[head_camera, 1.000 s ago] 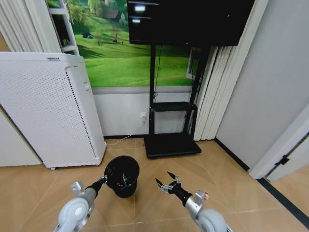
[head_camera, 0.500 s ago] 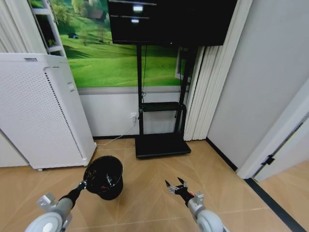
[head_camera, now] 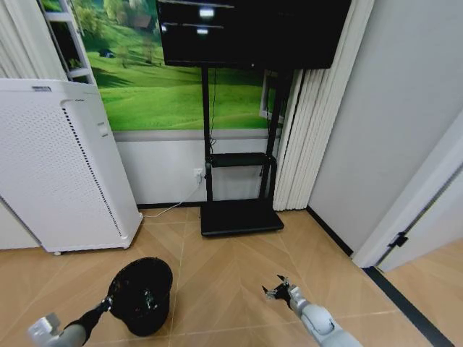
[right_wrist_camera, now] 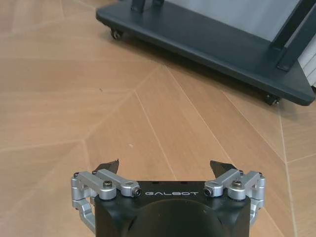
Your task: Pick up the trash bin and place the garbage on the floor into it.
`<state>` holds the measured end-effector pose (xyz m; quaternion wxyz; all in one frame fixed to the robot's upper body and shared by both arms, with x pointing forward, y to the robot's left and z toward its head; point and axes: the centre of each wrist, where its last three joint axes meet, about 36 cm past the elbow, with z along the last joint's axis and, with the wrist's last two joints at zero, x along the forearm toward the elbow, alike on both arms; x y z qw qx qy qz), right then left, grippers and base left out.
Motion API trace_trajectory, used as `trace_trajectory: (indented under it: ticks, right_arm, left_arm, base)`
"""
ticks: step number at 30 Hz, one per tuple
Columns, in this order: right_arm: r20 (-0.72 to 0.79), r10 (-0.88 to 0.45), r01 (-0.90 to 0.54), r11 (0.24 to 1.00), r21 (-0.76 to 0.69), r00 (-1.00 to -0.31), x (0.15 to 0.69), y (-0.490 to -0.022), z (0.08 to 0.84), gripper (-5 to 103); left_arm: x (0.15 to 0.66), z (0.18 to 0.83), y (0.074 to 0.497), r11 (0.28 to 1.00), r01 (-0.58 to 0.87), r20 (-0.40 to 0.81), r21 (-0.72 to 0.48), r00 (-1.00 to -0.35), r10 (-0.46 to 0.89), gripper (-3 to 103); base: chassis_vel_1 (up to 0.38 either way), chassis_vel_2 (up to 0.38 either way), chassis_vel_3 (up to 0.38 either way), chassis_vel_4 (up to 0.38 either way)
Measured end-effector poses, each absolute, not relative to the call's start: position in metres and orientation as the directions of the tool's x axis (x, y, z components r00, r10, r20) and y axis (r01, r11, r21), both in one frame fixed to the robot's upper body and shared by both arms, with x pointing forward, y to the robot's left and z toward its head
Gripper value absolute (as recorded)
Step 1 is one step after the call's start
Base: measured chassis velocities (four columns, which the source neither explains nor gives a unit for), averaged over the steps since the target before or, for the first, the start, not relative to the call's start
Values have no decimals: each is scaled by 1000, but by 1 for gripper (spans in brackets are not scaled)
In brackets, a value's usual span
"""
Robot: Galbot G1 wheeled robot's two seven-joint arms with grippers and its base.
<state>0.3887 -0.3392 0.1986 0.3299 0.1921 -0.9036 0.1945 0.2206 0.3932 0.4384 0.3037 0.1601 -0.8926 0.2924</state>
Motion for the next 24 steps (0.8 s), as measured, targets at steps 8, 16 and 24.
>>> trace_trajectory:
  ticks: [8, 16, 24]
  right_arm:
    - [724, -147, -471, 840, -268, -674, 400, -351, 175, 100]
    - [759, -115, -470, 840, -269, -641, 396, -369, 166, 100]
    - [764, -142, -472, 851, -230, -629, 394, -352, 150, 96]
  left_arm:
    - [211, 439, 399, 777, -466, 630, -424, -768, -116, 6]
    - [214, 433, 399, 772, -468, 630, -431, -768, -113, 6]
    - [219, 431, 396, 774, -464, 631, -432, -768, -108, 6]
  base:
    - [0, 0, 0, 0]
    - [0, 0, 0, 0]
    - [0, 0, 0, 0]
